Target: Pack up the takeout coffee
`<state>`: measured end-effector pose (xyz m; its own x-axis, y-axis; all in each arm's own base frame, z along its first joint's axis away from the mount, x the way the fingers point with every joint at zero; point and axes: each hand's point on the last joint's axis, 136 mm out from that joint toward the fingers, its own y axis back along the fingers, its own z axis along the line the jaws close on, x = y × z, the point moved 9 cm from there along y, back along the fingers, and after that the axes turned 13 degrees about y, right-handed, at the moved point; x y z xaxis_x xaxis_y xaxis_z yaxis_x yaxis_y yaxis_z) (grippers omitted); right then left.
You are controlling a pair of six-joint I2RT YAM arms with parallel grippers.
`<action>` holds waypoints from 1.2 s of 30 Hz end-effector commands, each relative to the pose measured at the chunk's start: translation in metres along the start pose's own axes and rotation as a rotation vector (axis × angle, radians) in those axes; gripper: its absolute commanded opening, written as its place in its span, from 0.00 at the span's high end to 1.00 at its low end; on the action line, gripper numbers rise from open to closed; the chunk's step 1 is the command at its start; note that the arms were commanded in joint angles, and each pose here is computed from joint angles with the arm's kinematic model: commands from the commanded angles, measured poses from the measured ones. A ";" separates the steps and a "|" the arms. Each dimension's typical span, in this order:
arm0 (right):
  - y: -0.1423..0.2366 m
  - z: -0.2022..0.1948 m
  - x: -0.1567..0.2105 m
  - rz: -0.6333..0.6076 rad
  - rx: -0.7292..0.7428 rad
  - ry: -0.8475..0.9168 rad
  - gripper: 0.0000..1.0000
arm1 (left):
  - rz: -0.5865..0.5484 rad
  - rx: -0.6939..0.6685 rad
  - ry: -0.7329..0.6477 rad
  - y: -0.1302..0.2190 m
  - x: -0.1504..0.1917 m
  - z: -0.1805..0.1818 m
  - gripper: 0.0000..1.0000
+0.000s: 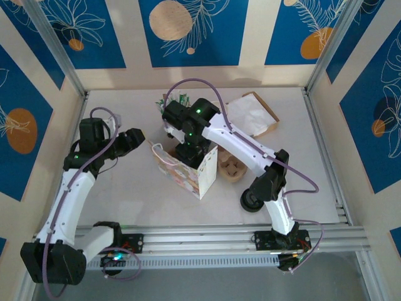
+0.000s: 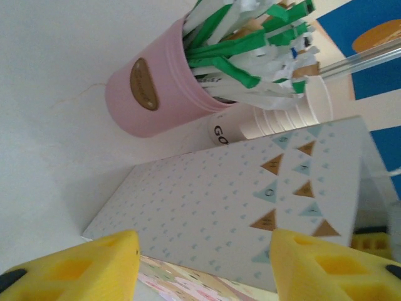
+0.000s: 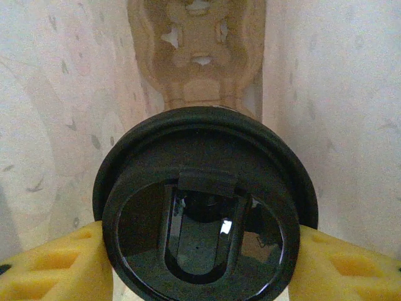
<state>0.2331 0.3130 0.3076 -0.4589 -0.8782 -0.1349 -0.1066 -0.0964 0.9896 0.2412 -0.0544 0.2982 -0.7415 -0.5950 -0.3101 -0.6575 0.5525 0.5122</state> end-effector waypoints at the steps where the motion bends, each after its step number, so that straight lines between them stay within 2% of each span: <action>1: -0.010 0.004 0.000 0.029 -0.014 -0.016 0.52 | -0.020 0.039 -0.054 0.015 0.001 -0.011 0.39; 10: -0.012 0.004 0.005 0.014 0.005 -0.024 0.52 | -0.035 -0.018 -0.126 0.042 0.000 -0.030 0.29; 23: -0.019 0.003 0.016 0.019 0.018 -0.034 0.52 | 0.048 0.049 -0.221 0.054 0.005 -0.048 0.13; 30: -0.024 0.003 0.018 -0.006 0.009 -0.046 0.53 | 0.075 0.083 -0.232 0.053 0.008 -0.049 0.11; 36: -0.034 0.004 0.018 0.013 -0.002 -0.046 0.53 | 0.103 0.096 -0.234 0.051 0.010 -0.049 0.13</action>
<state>0.2287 0.3044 0.2653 -0.4877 -0.8675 -0.0979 -0.1004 -0.0557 0.9934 0.2090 -0.0596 0.3569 -0.7965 -0.4189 -0.4361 -0.6004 0.6338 0.4877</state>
